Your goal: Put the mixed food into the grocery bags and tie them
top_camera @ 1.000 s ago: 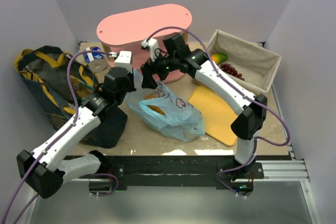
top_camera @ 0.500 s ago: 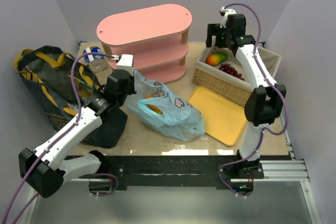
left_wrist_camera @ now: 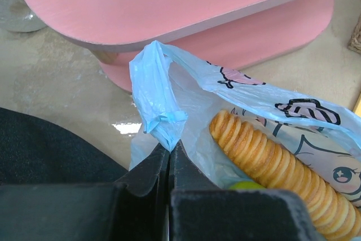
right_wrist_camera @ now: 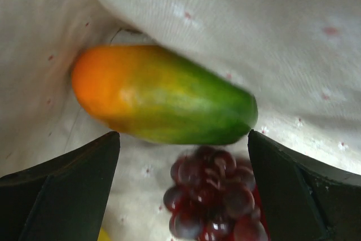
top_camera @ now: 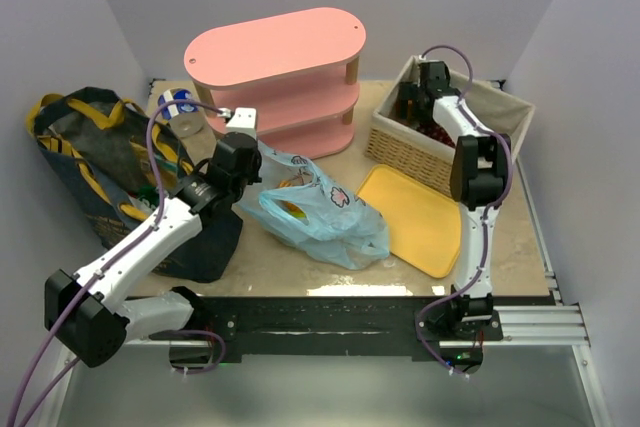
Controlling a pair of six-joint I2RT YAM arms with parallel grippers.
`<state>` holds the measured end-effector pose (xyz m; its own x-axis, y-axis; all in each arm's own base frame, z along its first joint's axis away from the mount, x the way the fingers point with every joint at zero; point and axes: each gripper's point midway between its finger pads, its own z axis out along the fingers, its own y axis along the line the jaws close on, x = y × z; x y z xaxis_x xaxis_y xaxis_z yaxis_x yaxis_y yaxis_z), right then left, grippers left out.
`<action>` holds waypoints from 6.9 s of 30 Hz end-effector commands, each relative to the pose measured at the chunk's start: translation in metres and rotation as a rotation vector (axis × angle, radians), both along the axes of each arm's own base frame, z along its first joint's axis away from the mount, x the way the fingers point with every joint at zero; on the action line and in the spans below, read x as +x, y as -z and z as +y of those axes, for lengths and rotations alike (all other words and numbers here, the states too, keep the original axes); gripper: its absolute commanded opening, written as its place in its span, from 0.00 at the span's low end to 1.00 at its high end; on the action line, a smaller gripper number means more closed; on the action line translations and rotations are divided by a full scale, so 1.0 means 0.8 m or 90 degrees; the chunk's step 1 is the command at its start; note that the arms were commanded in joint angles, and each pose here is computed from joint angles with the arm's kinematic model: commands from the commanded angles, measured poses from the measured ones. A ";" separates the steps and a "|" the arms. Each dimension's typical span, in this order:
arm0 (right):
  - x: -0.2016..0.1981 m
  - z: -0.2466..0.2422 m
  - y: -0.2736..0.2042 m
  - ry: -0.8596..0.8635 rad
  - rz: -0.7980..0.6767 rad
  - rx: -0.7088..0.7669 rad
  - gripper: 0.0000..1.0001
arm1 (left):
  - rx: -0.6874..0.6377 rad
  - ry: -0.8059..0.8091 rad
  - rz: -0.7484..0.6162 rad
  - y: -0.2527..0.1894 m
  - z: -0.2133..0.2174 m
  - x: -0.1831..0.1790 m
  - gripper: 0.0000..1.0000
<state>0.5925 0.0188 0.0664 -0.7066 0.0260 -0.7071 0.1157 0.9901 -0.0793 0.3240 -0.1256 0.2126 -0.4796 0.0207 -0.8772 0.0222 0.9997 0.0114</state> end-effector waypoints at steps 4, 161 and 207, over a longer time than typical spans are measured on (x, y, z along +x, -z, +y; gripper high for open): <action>0.040 -0.001 -0.029 0.077 -0.094 0.067 0.99 | -0.030 -0.050 -0.022 -0.023 0.006 0.007 0.00; -0.397 0.471 -0.473 -0.751 -0.262 0.500 0.00 | -0.149 0.052 -0.184 -0.117 0.003 -0.037 0.00; -0.012 0.068 -0.216 -0.037 -0.110 0.312 0.90 | -0.068 0.043 -0.136 -0.080 0.005 -0.019 0.00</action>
